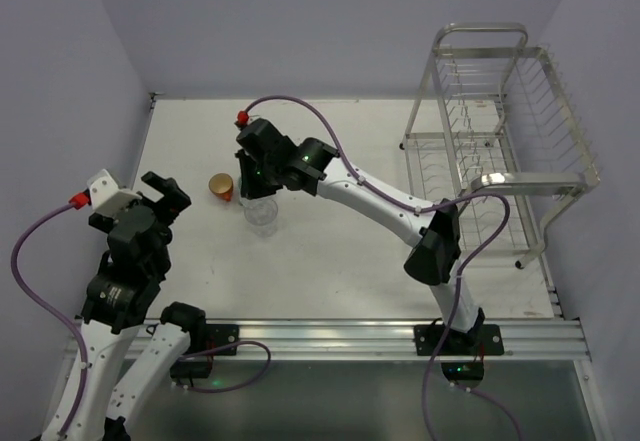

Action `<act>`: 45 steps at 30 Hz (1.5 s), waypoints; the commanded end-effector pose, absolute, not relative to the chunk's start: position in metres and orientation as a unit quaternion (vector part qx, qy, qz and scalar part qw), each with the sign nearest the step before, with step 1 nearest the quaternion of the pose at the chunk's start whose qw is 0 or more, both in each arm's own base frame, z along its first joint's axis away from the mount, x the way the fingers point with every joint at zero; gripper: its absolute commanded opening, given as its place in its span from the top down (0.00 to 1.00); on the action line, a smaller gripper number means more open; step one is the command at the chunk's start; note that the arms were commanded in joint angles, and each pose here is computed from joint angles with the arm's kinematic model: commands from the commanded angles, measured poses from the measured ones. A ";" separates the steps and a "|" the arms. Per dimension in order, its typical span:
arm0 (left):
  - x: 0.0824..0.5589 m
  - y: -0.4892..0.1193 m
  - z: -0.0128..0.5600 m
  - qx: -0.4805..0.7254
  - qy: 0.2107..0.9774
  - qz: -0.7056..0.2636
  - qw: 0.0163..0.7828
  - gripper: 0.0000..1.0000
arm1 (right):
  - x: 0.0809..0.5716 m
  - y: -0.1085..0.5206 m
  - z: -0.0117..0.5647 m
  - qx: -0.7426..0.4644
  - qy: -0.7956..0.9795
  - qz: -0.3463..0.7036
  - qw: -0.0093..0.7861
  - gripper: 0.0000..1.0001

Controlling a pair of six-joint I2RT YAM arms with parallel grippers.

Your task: Unload the cups from the dish rack

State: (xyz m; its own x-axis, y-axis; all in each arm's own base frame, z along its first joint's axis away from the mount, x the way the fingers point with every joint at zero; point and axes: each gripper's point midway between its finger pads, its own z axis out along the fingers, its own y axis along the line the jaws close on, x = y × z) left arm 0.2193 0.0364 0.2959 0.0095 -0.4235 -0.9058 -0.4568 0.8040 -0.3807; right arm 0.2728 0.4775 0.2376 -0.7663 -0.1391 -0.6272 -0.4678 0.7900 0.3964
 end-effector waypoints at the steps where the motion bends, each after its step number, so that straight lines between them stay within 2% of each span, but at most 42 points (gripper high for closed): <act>1: 0.218 0.038 0.303 -0.328 0.687 -0.001 0.649 0.00 | 0.278 0.478 0.227 -0.183 0.899 0.252 0.307 1.00; 13: 0.221 0.029 0.304 -0.308 0.692 -0.020 0.652 0.00 | 0.288 0.486 0.165 -0.199 0.916 0.202 0.283 1.00; 25: 0.225 0.024 0.297 -0.300 0.700 -0.026 0.648 0.00 | 0.293 0.488 0.134 -0.210 0.922 0.176 0.273 1.00; 27: 0.225 0.023 0.297 -0.299 0.700 -0.030 0.647 0.00 | 0.295 0.489 0.130 -0.210 0.923 0.172 0.273 0.92; 28: 0.225 0.022 0.297 -0.298 0.702 -0.032 0.646 0.00 | 0.296 0.489 0.130 -0.211 0.923 0.172 0.274 0.83; 31: 0.226 0.019 0.297 -0.294 0.704 -0.040 0.645 0.00 | 0.298 0.489 0.134 -0.211 0.921 0.169 0.281 0.70; 40: 0.223 0.008 0.306 -0.273 0.699 -0.077 0.656 0.00 | 0.303 0.481 0.189 -0.202 0.904 0.183 0.329 0.45; 44: 0.220 0.005 0.313 -0.267 0.692 -0.091 0.664 0.00 | 0.299 0.465 0.237 -0.194 0.889 0.190 0.370 0.26; 45: 0.220 0.003 0.315 -0.262 0.693 -0.096 0.665 0.00 | 0.297 0.461 0.247 -0.192 0.885 0.189 0.379 0.16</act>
State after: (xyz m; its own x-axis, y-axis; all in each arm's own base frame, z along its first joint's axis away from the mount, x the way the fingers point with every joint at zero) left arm 0.2185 0.0085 0.2997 -0.0144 -0.4734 -0.8808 -0.2908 0.8447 -0.4493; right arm 0.2999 0.4761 0.1428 -0.7433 -0.2914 -0.6022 -0.4686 0.8692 0.1579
